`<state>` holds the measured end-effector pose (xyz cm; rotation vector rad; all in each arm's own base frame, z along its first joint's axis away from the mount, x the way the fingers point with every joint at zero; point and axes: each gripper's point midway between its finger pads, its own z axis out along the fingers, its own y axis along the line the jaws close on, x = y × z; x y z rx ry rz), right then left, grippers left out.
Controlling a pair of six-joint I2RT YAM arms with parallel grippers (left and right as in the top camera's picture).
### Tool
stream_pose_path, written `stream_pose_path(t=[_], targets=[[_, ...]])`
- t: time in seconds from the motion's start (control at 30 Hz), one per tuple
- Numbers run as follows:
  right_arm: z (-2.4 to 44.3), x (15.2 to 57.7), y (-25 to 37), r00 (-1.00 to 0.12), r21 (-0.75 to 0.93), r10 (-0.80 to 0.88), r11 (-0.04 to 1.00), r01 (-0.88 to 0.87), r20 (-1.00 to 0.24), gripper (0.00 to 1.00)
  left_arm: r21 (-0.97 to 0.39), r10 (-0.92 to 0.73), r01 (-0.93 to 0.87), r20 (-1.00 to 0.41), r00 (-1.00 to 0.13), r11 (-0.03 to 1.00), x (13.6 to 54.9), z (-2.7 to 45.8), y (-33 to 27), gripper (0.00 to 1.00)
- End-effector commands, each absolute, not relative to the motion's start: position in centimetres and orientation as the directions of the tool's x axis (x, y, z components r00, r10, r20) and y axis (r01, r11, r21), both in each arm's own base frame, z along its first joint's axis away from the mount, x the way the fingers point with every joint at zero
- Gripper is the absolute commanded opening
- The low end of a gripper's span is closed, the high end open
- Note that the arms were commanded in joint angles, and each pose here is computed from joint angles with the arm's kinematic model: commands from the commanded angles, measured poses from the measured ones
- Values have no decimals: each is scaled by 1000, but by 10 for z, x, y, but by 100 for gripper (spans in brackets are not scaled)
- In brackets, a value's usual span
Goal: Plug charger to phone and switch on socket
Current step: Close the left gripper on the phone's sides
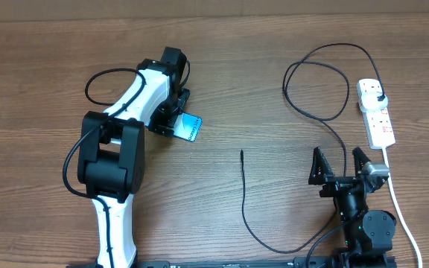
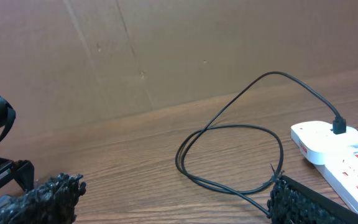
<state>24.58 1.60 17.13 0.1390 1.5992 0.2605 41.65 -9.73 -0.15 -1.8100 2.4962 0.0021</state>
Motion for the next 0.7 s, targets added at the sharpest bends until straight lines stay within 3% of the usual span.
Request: stream_pose_path(t=[0.0,0.67], targets=[[169,246,15,-43,257,254,964,-65,-966,100,36,-960,-960,-25,-278,277,401,-34,-92,100],[170,246,15,-42,257,254,964,-65,-966,100,54,-950,-949,-5,-313,312,396,-34,-93,100]])
